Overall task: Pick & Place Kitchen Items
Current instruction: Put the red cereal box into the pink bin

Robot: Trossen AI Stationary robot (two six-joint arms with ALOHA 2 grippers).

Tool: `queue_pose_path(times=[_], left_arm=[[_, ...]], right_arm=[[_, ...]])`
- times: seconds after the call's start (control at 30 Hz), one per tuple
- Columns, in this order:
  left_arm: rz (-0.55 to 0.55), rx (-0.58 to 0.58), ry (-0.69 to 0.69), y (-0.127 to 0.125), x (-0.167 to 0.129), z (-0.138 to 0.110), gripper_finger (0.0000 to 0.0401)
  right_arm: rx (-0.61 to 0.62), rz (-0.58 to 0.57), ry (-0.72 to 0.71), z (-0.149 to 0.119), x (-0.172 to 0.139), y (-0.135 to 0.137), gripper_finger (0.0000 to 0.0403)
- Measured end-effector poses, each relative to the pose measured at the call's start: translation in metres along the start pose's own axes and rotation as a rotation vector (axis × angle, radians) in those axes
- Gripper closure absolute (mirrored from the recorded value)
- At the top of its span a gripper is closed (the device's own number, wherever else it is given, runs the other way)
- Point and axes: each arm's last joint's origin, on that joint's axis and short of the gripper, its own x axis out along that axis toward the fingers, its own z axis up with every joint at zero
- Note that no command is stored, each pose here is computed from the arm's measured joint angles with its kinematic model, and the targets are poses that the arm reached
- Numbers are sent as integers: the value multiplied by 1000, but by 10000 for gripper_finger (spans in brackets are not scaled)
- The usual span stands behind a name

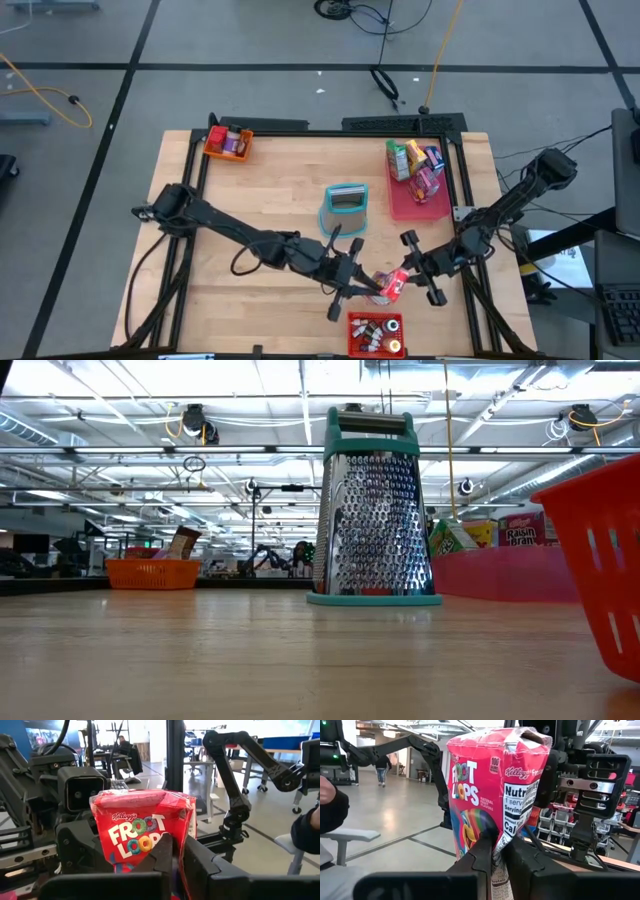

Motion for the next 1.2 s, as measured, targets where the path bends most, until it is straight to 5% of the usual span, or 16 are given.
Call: queue_pose_path(times=[0.37, 0.57, 0.9, 1.2], left_arm=[[25, -33, 123, -4, -10, 3, 248], [48, -175, 266, -4, -26, 7, 194], [186, -225, 421, -21, -36, -3, 183], [245, -219, 419, -34, -38, -2, 183]], right_arm=[[-5, -42, 28, 1, -3, -2, 384], [-22, -149, 85, 1, -7, -6, 384], [-40, -344, 161, 7, -21, -8, 384], [-84, -600, 262, 6, -37, -9, 384]])
